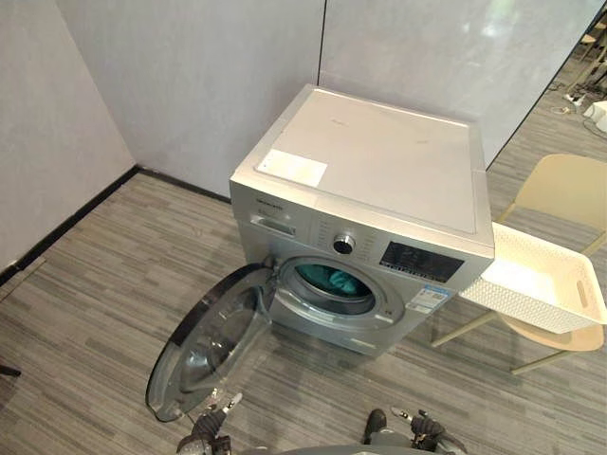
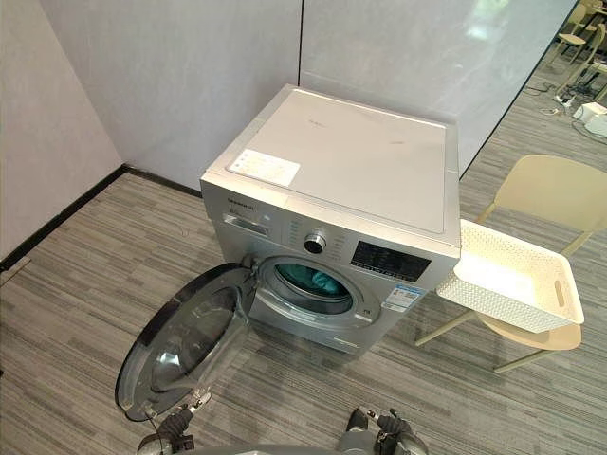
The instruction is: Pick up the laundry basket with both hands and put the clothes into the washing machine.
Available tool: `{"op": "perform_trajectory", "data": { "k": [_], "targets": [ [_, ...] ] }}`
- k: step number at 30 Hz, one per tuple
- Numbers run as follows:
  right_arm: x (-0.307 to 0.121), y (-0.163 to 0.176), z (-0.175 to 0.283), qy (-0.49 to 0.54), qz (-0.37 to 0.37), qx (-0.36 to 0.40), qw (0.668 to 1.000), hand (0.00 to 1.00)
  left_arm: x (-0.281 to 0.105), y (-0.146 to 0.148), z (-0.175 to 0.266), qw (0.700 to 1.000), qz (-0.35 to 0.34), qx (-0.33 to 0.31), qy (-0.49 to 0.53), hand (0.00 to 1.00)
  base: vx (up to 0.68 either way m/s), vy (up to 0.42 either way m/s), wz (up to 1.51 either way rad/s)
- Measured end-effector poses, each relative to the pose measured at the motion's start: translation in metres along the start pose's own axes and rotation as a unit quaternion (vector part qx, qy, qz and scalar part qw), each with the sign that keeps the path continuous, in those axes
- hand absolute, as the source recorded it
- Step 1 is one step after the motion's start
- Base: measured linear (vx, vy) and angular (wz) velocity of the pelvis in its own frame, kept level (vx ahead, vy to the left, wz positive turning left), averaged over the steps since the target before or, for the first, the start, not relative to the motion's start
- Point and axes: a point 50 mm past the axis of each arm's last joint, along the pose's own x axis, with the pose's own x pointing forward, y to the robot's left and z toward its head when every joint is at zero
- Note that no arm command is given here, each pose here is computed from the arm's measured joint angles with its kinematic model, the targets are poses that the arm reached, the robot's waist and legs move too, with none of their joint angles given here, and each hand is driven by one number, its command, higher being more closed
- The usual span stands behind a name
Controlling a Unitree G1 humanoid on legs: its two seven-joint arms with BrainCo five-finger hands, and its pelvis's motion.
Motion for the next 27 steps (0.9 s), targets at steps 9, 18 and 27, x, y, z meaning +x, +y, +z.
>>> {"op": "perform_trajectory", "data": {
  "k": [9,18,27],
  "targets": [
    [0.0,0.005,-0.007,0.01,0.007,-0.01,1.0,0.0,-0.001,-0.019,-0.002,1.0,-0.021,-0.022,0.007,0.0,0.01,-0.101,0.17],
    [0.001,0.015,0.003,-0.011,0.028,-0.074,0.997,0.0,-0.002,-0.046,0.013,0.998,-0.055,-0.032,-0.029,0.0,-0.12,-0.07,0.09],
    [-0.002,-0.008,0.005,-0.023,-0.005,-0.063,0.998,0.0,-0.014,-0.046,0.052,0.985,-0.049,-0.092,-0.136,0.0,-0.13,0.056,0.19]
  ]
}}
